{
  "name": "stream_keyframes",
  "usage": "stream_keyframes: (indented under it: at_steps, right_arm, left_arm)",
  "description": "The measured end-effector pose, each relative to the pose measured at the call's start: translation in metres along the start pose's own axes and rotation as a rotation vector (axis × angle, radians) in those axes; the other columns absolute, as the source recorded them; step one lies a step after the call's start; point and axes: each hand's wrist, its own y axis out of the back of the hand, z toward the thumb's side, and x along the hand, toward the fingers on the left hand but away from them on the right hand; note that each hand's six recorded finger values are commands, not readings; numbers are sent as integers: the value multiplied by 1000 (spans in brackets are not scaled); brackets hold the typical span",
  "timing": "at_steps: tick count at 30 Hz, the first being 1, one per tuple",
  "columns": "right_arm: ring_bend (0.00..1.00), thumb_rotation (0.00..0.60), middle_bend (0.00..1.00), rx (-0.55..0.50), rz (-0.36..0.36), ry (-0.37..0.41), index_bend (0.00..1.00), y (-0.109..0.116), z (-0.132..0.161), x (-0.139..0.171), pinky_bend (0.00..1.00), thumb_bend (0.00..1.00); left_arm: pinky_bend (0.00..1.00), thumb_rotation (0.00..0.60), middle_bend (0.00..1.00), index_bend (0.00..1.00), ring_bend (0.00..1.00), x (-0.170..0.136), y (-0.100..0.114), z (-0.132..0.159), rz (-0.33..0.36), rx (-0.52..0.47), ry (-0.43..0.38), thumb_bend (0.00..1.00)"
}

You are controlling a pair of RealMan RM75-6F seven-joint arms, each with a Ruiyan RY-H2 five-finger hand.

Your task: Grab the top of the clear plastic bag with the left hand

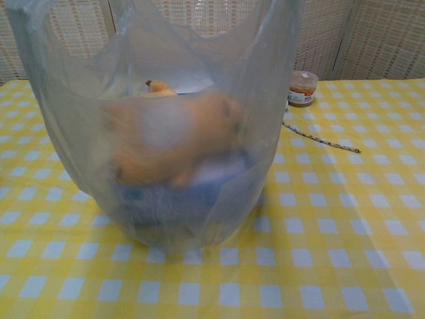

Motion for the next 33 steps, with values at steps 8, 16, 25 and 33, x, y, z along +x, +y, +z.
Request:
stream_keyframes:
  at_steps: [8, 16, 25, 33]
  right_arm:
    - [0, 600, 0, -11, 6, 13, 0, 1, 0, 2, 0, 267]
    - [0, 600, 0, -45, -42, 53, 0, 12, 6, 15, 0, 267]
    - [0, 600, 0, -66, -16, 99, 0, 11, 13, 22, 0, 266]
    - [0, 600, 0, -74, -6, 115, 0, 12, 14, 26, 0, 266]
  left_arm:
    - [121, 600, 211, 203, 141, 4, 1, 4, 7, -27, -28, 200]
    - [144, 600, 185, 103, 91, 4, 9, 16, 0, -308, -162, 195]
    - [21, 600, 127, 136, 25, 8, 25, 43, -96, -717, -407, 140]
    - [23, 600, 127, 152, 24, 18, 43, 76, -153, -835, -602, 135]
